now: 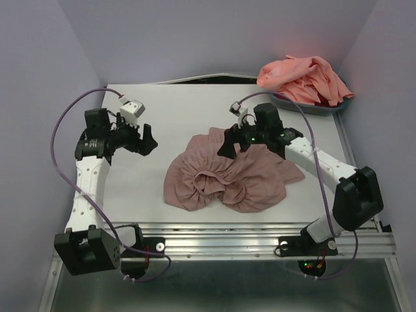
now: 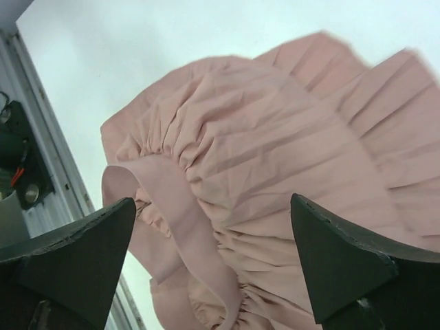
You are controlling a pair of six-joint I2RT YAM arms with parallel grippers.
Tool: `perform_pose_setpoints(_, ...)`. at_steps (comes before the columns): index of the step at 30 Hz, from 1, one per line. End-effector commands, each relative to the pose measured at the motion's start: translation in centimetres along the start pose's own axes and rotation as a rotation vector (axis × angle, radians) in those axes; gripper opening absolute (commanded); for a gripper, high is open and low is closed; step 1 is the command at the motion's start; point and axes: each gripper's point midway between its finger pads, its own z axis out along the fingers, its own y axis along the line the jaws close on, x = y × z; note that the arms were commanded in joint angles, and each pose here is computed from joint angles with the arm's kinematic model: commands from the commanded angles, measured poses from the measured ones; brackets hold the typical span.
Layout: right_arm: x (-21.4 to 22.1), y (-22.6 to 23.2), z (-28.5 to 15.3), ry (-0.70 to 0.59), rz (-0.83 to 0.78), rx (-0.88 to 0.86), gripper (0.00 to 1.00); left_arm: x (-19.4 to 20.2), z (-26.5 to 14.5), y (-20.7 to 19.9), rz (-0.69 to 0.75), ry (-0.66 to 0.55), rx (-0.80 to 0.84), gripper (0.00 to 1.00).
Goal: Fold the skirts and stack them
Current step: Move the skirt to the center of the board, then flatten the skirt out
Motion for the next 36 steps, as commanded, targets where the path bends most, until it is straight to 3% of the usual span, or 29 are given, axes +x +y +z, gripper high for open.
perform_pose_setpoints(1, -4.6, -1.6, -6.0, -0.05, -0.144, 0.18, 0.93, -0.5, 0.6, -5.4, 0.277, 0.001, 0.139, 0.89)
perform_pose_setpoints(3, -1.6, -1.8, -7.1, 0.057, -0.084, 0.184, 0.8, -0.2, 1.1, -6.7, 0.328, 0.032, 0.15, 0.87)
perform_pose_setpoints(4, 0.5, -1.2, -7.7, 0.109, -0.062, 0.171, 0.7, 0.1, 1.8, -8.6, 0.368, 0.05, 0.198, 0.81)
perform_pose_setpoints(7, 3.8, 1.5, -8.8, 0.146, -0.009, 0.081, 0.62, 1.4, 2.9, -10.6, 0.415, 0.103, 0.243, 0.66)
perform_pose_setpoints(11, 9.8, 1.4, -8.8, 0.231, 0.06, 0.059, 0.5, 4.5, 4.1, -12.2, 0.471, 0.191, 0.268, 0.6)
perform_pose_setpoints(13, 11.2, 1.4, -8.6, 0.245, 0.082, 0.058, 0.5, 6.3, 4.6, -13.6, 0.494, 0.228, 0.294, 0.57)
perform_pose_setpoints(18, 11.5, 1.2, -7.8, 0.231, 0.137, 0.057, 0.5, 6.8, 5.8, -14.4, 0.483, 0.209, 0.265, 0.57)
perform_pose_setpoints(25, 12.0, 0.8, -6.5, 0.265, 0.206, 0.073, 0.5, 9.1, 7.4, -16.3, 0.525, 0.269, 0.304, 0.68)
perform_pose_setpoints(30, 13.1, 0.8, -5.3, 0.318, 0.231, 0.048, 0.52, 9.1, 8.4, -16.6, 0.541, 0.272, 0.3, 0.68)
perform_pose_setpoints(33, 13.4, 1.1, -4.8, 0.347, 0.26, 0.016, 0.57, 8.9, 9.1, -16.6, 0.545, 0.269, 0.295, 0.66)
perform_pose_setpoints(36, 13.6, 1.9, -3.9, 0.371, 0.291, -0.015, 0.59, 9.7, 10.0, -16.1, 0.538, 0.295, 0.274, 0.56)
